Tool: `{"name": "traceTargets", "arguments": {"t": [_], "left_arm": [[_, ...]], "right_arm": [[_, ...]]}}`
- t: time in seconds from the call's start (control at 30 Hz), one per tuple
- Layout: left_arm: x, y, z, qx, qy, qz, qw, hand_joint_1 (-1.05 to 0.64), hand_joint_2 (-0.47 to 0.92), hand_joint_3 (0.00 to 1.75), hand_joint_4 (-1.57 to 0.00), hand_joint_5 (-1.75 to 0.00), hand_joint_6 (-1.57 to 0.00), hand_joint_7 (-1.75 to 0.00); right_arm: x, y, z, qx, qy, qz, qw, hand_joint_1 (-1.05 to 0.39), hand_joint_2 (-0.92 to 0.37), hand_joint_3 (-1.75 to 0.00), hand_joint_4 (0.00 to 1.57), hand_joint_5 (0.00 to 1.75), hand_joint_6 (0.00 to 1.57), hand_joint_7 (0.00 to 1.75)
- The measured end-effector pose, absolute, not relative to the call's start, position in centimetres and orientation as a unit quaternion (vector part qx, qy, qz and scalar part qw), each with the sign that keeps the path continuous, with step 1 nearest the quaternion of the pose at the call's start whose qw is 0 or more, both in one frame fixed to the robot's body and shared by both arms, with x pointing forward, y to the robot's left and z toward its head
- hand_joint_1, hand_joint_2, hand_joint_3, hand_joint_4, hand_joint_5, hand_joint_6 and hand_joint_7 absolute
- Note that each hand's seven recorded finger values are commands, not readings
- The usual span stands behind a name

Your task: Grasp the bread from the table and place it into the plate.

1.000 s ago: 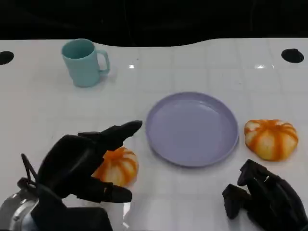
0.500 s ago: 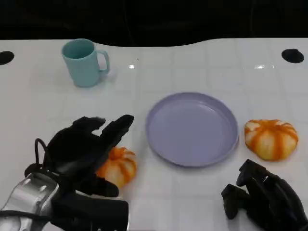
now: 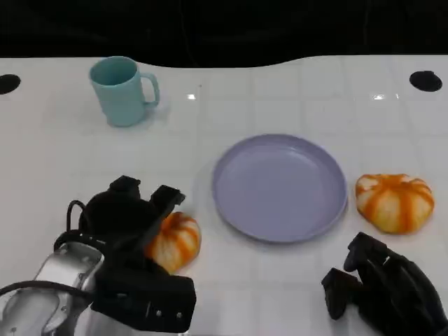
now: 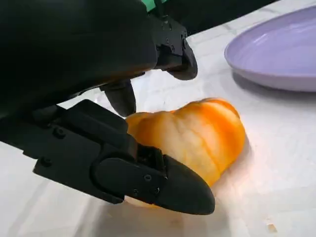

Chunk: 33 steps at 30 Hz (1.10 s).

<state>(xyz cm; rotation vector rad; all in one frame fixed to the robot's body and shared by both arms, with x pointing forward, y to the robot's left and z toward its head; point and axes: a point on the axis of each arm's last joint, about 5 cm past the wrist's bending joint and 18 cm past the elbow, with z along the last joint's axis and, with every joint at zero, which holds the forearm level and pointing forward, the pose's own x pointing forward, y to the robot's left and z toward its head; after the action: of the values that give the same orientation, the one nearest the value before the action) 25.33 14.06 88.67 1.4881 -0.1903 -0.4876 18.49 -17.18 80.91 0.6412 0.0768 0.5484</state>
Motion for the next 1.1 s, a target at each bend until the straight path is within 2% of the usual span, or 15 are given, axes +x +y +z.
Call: {"name": "traceTargets", "arguments": {"t": [0.13,0.2,0.4,0.57,0.67,0.77,0.8,0.87,0.9,0.93,0.97,1.0,1.03,1.1], "left_arm": [[25.9,13.9,88.6,0.672,-0.080,-0.219,0.703,-1.05,0.87,0.02,0.00,-1.49,0.00,-0.68],[26.0,13.7,88.4,0.675,-0.076,-0.222,0.700,-1.05,0.86,0.01,0.00,-1.53,0.00,-0.76],[26.7,13.4,87.7,0.679,-0.065,-0.225,0.696,-1.05,0.85,0.00,0.00,-1.55,0.00,-0.84],[27.2,13.3,87.5,0.680,-0.055,-0.235,0.693,-1.05,0.83,0.01,0.00,-1.56,0.00,-1.11],[27.3,13.4,87.4,0.675,-0.047,-0.245,0.694,-1.05,0.83,0.01,-0.03,-1.67,0.00,-1.36],[27.6,13.4,87.4,0.673,-0.041,-0.254,0.694,-1.05,0.78,0.00,-0.36,-1.55,-0.05,-1.46],[27.7,13.4,87.4,0.671,-0.039,-0.256,0.695,-1.05,0.75,0.00,-0.69,-1.50,-0.16,-1.41],[27.9,13.4,87.4,0.666,-0.035,-0.259,0.699,-1.05,0.74,0.01,-1.10,-1.45,-0.42,-1.28],[28.0,13.5,87.4,0.665,-0.039,-0.259,0.699,-1.05,0.71,0.17,-1.21,-1.42,-0.60,-1.19],[28.1,13.5,87.3,0.666,-0.046,-0.255,0.700,-1.05,0.41,0.84,-1.28,-1.37,-0.76,-1.11],[28.1,13.6,87.1,0.666,-0.054,-0.251,0.701,-1.05,0.28,1.18,-1.31,-1.28,-0.92,-0.99],[28.2,13.6,87.0,0.666,-0.059,-0.248,0.701,-1.05,0.21,1.39,-1.38,-1.17,-1.11,-0.84],[28.3,13.6,86.9,0.666,-0.064,-0.244,0.702,-1.05,0.19,1.46,-1.46,-1.12,-1.30,-0.69],[28.5,13.6,86.8,0.668,-0.072,-0.239,0.701,-1.05,0.17,1.49,-1.51,-1.11,-1.42,-0.61]], "right_arm": [[18.5,-17.1,80.9,0.311,0.038,0.267,0.911,-0.57,-0.92,-0.22,0.75,1.71,0.66,1.45],[18.5,-17.1,80.9,0.311,0.038,0.267,0.911,-0.57,-0.92,-0.22,0.76,1.72,0.66,1.46],[18.5,-17.1,80.9,0.310,0.037,0.268,0.911,-0.56,-0.92,-0.23,0.75,1.72,0.65,1.48],[18.5,-17.1,80.9,0.311,0.037,0.268,0.911,-0.57,-0.92,-0.20,0.76,1.72,0.66,1.45],[18.5,-17.1,80.9,0.311,0.037,0.268,0.911,-0.57,-0.92,-0.20,0.76,1.70,0.67,1.43],[18.5,-17.1,80.9,0.312,0.037,0.268,0.911,-0.57,-0.92,-0.20,0.77,1.70,0.68,1.43],[18.5,-17.1,80.9,0.312,0.037,0.267,0.911,-0.57,-0.92,-0.20,0.77,1.70,0.68,1.43],[18.5,-17.1,80.9,0.311,0.038,0.266,0.911,-0.57,-0.92,-0.21,0.77,1.70,0.68,1.44],[18.5,-17.1,80.9,0.311,0.038,0.266,0.911,-0.57,-0.92,-0.21,0.77,1.70,0.67,1.44],[18.5,-17.1,80.9,0.311,0.038,0.266,0.912,-0.57,-0.92,-0.21,0.77,1.71,0.67,1.44],[18.5,-17.1,80.9,0.311,0.038,0.266,0.912,-0.57,-0.92,-0.20,0.77,1.71,0.67,1.45],[18.5,-17.1,80.9,0.311,0.038,0.266,0.912,-0.57,-0.92,-0.20,0.77,1.71,0.67,1.46],[18.5,-17.1,80.9,0.311,0.038,0.265,0.912,-0.58,-0.92,-0.20,0.77,1.71,0.67,1.46],[18.5,-17.1,80.9,0.311,0.038,0.264,0.912,-0.58,-0.92,-0.20,0.77,1.71,0.67,1.46]]}}
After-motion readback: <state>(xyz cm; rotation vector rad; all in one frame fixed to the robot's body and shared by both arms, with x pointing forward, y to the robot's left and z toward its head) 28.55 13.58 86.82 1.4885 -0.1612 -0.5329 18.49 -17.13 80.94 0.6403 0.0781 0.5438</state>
